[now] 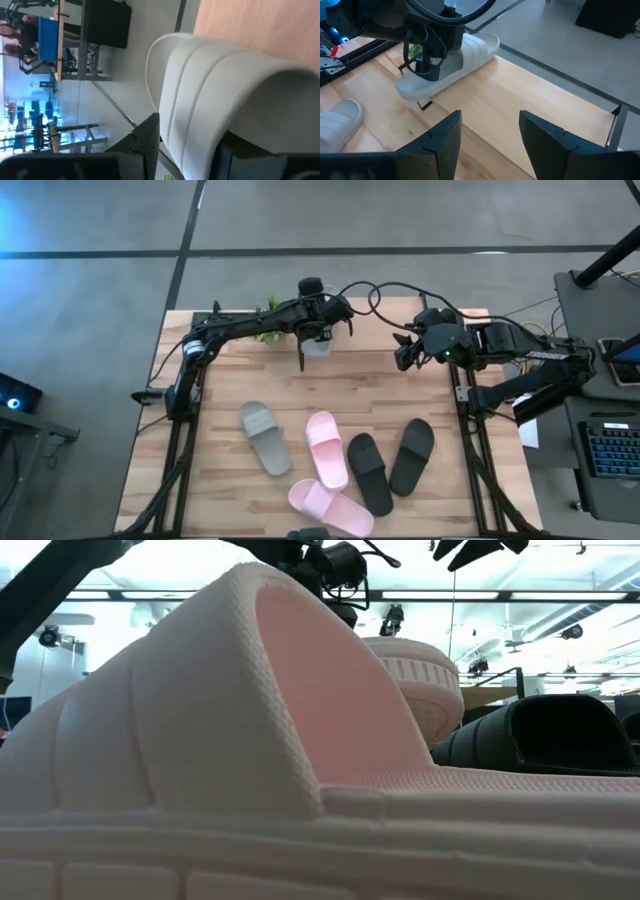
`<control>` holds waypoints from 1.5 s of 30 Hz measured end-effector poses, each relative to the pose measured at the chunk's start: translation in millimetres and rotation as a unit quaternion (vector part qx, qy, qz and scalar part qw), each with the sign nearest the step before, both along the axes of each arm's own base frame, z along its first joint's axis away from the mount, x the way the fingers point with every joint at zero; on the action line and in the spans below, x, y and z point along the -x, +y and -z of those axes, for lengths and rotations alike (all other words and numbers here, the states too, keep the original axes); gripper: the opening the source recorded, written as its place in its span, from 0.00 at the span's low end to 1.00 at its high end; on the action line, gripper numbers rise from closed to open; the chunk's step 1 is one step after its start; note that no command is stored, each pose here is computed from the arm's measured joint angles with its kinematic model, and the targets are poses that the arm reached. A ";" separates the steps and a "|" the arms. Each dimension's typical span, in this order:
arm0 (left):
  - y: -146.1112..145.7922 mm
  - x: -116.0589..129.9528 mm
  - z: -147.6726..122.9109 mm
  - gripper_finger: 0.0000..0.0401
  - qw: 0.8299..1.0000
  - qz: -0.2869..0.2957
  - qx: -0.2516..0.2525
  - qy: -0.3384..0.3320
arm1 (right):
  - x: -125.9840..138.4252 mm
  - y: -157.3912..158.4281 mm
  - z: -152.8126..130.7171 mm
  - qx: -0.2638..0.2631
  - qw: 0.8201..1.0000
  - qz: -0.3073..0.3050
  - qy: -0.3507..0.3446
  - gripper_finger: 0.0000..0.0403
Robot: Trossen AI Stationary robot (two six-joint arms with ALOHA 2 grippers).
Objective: Pick and place slides into the shelf
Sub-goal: Put the bottom gray slides on the shelf, then put the gray slides on the shelf
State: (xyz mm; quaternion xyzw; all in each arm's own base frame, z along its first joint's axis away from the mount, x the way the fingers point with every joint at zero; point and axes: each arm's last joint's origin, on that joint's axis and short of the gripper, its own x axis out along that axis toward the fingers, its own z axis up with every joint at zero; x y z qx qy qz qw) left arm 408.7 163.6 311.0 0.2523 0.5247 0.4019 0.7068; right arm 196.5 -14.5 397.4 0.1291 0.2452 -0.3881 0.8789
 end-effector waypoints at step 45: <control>-89.9 50.4 -56.9 0.25 0.994 0.030 0.097 -0.040 | -2.8 2.7 12.6 -0.041 0.998 -0.037 0.018 0.48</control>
